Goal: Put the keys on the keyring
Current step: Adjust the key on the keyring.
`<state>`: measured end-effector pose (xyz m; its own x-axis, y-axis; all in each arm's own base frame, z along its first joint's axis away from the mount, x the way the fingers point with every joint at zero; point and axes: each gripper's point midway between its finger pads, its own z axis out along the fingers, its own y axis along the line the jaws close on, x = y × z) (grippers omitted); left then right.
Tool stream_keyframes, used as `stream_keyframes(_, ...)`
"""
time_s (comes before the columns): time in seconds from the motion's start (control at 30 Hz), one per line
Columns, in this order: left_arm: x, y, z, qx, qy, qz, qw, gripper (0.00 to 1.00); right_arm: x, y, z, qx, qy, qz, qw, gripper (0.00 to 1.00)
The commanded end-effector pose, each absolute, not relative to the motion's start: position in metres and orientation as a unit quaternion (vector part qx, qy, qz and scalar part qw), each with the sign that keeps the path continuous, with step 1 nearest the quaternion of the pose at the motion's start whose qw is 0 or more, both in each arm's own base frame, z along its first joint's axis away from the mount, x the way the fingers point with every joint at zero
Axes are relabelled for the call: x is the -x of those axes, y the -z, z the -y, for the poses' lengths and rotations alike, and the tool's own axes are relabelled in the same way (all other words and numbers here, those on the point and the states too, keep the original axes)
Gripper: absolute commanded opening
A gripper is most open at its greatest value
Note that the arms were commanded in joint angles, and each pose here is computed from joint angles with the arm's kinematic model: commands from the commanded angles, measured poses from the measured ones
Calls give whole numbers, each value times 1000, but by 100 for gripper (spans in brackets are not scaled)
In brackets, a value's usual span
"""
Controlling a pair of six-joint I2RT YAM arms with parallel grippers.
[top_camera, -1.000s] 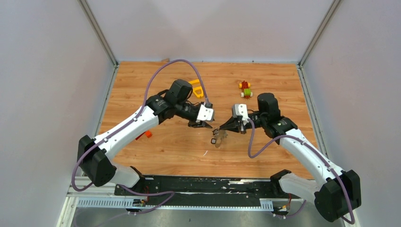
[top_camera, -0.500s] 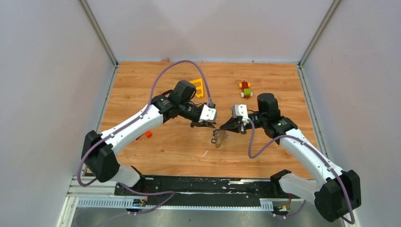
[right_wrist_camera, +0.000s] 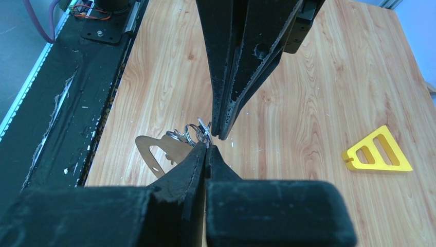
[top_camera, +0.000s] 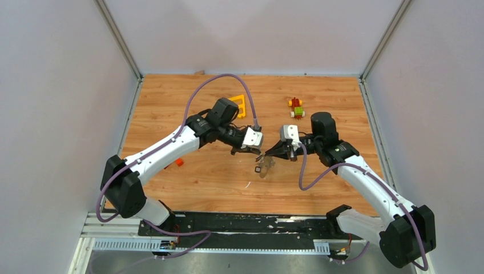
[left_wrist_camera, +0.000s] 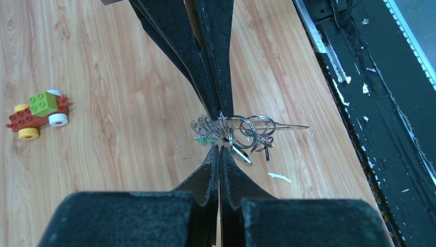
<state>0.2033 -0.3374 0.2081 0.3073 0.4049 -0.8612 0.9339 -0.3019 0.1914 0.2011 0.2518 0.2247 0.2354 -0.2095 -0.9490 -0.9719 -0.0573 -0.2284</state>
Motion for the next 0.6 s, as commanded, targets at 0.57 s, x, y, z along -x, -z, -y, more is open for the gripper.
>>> stream_keyframes(0.57, -204, -228, 319, -772, 291, -413, 385, 31, -204, -243, -254, 620, -379, -452, 517, 0)
